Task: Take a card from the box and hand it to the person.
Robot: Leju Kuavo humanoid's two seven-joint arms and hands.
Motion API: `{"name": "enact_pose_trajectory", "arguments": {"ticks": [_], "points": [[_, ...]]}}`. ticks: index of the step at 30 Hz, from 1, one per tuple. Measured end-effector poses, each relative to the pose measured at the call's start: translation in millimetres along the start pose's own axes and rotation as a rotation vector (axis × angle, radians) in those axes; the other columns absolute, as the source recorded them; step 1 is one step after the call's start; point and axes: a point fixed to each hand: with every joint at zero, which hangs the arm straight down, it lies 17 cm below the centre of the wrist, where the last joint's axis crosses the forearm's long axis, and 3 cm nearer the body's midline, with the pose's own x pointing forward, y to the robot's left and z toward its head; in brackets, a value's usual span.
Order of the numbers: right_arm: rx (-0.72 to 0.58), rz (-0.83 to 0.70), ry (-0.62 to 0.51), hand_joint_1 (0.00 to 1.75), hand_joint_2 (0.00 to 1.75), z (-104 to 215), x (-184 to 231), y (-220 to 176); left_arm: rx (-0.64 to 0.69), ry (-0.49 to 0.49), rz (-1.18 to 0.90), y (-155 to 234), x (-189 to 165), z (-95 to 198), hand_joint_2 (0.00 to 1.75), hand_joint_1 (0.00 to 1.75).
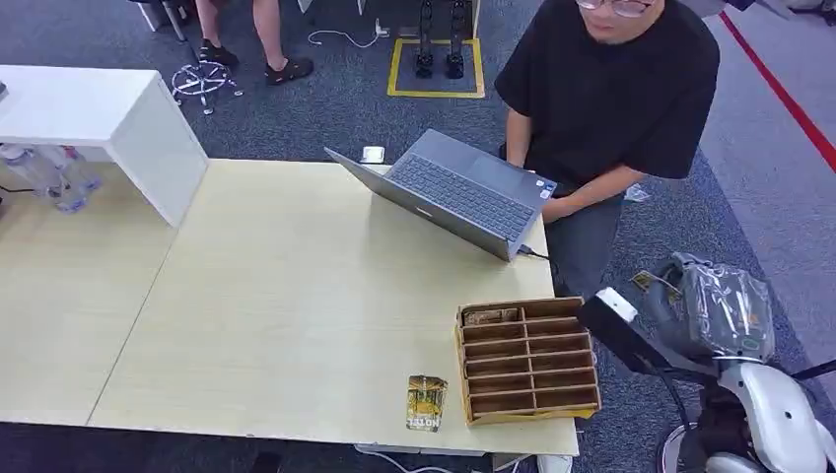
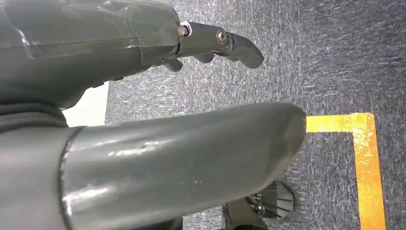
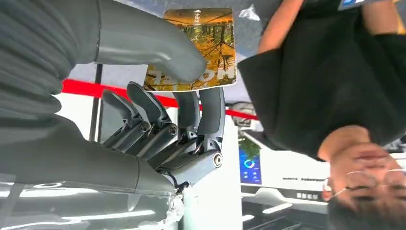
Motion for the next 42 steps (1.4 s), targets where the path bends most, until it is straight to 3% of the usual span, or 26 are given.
{"name": "enact_pose_trajectory", "arguments": {"ticks": [11,26,42], "points": [[-0.004,0.056,0.031,1.61,1.75,-10,-22,2,-0.016,-0.033,-0.031,-3,5,1,0.00,0.00],[-0.016,0.089,0.124,1.62,1.75,-34,-83,26,-0.044,-0.112,-0.108,-9,18,2,0.00,0.00],[-0.049,0.073,0.162,1.62,1.75,-42,-99,47,-0.058,-0.149,-0.139,-13,25,4,0.00,0.00]]}}
